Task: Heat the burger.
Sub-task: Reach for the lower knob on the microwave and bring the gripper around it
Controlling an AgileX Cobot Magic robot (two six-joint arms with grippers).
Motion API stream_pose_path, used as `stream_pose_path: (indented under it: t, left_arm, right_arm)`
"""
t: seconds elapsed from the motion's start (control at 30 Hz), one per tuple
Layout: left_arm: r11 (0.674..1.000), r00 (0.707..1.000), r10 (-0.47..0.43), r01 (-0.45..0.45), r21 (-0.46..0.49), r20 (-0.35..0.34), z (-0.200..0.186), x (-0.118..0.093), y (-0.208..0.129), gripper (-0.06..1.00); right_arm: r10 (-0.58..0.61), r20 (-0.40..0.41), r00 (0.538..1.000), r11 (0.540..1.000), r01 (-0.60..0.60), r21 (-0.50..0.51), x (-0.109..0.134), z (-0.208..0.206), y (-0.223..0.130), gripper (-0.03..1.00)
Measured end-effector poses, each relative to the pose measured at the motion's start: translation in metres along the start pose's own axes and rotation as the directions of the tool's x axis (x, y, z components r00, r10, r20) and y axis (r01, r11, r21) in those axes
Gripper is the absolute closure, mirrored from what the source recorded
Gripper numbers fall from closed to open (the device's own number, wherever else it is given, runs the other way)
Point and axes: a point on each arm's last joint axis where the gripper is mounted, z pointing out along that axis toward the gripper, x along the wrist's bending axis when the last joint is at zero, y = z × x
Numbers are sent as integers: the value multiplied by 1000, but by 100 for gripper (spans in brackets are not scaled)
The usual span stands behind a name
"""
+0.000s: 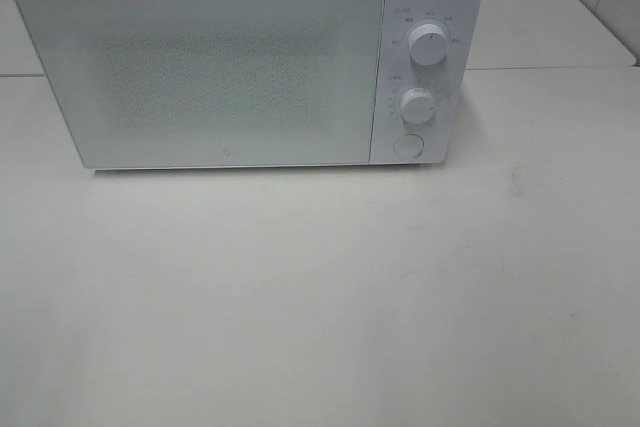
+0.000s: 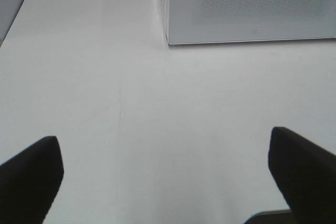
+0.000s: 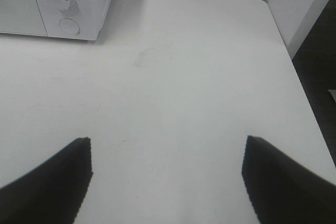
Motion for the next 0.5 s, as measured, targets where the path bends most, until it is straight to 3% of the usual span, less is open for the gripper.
stream_pose_path:
  t: [0.5]
  left_arm:
    - [1000, 1000, 1, -1, -1, 0, 0, 0, 0, -4]
  right_arm:
    - [0, 0, 1000, 1000, 0, 0, 0, 0, 0, 20]
